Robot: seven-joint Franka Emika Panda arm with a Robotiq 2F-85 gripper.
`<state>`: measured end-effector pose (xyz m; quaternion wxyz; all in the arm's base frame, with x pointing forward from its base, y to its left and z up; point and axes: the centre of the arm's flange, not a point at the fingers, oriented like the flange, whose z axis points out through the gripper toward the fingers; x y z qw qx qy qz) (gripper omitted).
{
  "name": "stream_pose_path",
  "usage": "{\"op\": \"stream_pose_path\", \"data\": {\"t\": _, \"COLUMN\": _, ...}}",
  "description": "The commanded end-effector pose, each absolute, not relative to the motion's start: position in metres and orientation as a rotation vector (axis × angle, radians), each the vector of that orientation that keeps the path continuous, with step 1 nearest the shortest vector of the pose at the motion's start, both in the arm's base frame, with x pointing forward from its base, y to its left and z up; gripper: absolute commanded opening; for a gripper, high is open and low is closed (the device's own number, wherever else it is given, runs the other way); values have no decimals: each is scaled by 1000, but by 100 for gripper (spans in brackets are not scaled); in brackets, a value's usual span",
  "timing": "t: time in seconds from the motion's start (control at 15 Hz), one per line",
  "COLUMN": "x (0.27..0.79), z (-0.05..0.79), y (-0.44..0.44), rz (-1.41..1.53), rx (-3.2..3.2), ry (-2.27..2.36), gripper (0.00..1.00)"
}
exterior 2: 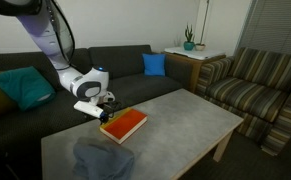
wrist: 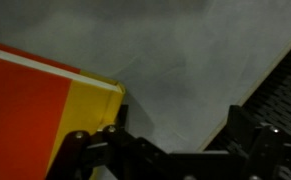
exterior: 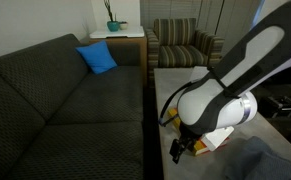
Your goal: Move the book to the right slightly
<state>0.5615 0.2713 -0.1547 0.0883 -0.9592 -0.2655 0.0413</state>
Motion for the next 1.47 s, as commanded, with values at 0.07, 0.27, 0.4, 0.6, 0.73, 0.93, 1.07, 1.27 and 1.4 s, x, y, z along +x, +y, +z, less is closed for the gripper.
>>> {"op": "stream_pose_path", "data": {"t": 0.07, "x": 568, "z": -160, "y": 271, "rz": 132, "rx": -2911, "ry": -781, "gripper": 100}}
{"op": "stream_pose_path", "data": {"t": 0.27, "x": 578, "z": -147, "y": 277, "rz": 79, "rx": -2942, "ry": -797, "gripper": 100}}
{"op": "stream_pose_path", "data": {"t": 0.4, "x": 594, "z": -140, "y": 278, "rz": 40, "rx": -2965, "ry": -810, "gripper": 100}}
{"op": "stream_pose_path", "data": {"t": 0.6, "x": 616, "z": -134, "y": 281, "rz": -10, "rx": -2984, "ry": -815, "gripper": 100}}
{"op": "stream_pose_path", "data": {"t": 0.73, "x": 625, "z": -135, "y": 280, "rz": -25, "rx": -2984, "ry": -811, "gripper": 100}}
{"op": "stream_pose_path", "data": {"t": 0.93, "x": 633, "z": -142, "y": 277, "rz": -25, "rx": -2968, "ry": -789, "gripper": 100}}
{"op": "stream_pose_path", "data": {"t": 1.07, "x": 636, "z": -142, "y": 278, "rz": -43, "rx": -2934, "ry": -772, "gripper": 100}}
{"op": "stream_pose_path", "data": {"t": 1.27, "x": 643, "z": -142, "y": 278, "rz": -66, "rx": -2911, "ry": -739, "gripper": 100}}
{"op": "stream_pose_path", "data": {"t": 1.4, "x": 650, "z": -140, "y": 279, "rz": -85, "rx": -2888, "ry": -724, "gripper": 100}}
